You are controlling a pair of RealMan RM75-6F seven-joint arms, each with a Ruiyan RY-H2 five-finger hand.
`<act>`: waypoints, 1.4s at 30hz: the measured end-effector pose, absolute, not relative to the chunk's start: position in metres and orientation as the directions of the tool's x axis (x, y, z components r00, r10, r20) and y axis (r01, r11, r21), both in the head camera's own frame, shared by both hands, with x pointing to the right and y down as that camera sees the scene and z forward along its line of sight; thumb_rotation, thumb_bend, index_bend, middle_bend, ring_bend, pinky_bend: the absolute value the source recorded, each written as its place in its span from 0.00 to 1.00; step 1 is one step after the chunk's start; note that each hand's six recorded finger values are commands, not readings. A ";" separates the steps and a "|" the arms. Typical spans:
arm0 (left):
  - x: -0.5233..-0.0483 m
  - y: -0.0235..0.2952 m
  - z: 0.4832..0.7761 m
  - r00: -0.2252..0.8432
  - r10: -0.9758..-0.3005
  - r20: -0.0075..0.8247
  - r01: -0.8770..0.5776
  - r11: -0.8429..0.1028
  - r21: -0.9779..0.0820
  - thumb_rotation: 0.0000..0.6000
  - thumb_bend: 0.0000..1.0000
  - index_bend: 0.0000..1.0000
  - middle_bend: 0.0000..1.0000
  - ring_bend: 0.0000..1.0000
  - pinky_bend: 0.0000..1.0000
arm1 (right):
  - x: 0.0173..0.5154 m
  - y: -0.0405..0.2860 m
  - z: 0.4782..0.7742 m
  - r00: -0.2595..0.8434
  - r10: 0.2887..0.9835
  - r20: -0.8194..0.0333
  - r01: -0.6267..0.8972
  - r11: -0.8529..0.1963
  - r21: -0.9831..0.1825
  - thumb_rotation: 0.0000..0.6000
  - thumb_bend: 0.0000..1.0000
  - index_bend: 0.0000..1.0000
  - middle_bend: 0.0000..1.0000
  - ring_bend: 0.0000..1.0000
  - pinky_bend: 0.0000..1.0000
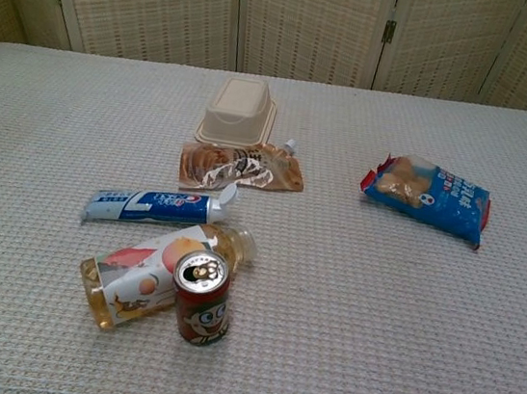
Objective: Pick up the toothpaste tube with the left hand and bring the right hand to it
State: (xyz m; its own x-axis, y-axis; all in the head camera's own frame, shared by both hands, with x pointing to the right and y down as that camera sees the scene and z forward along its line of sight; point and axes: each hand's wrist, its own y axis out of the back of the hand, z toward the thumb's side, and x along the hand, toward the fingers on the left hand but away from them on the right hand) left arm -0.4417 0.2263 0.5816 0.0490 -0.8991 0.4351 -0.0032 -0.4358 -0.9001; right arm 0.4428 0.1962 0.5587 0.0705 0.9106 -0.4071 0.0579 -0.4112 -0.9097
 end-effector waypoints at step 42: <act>-0.260 0.129 0.731 0.431 -0.691 0.580 0.052 -0.623 -0.781 1.00 0.20 0.17 0.21 0.19 0.07 | 0.447 0.195 0.552 0.031 0.911 -0.410 0.040 -0.411 -0.911 1.00 0.22 0.00 0.00 0.07 0.00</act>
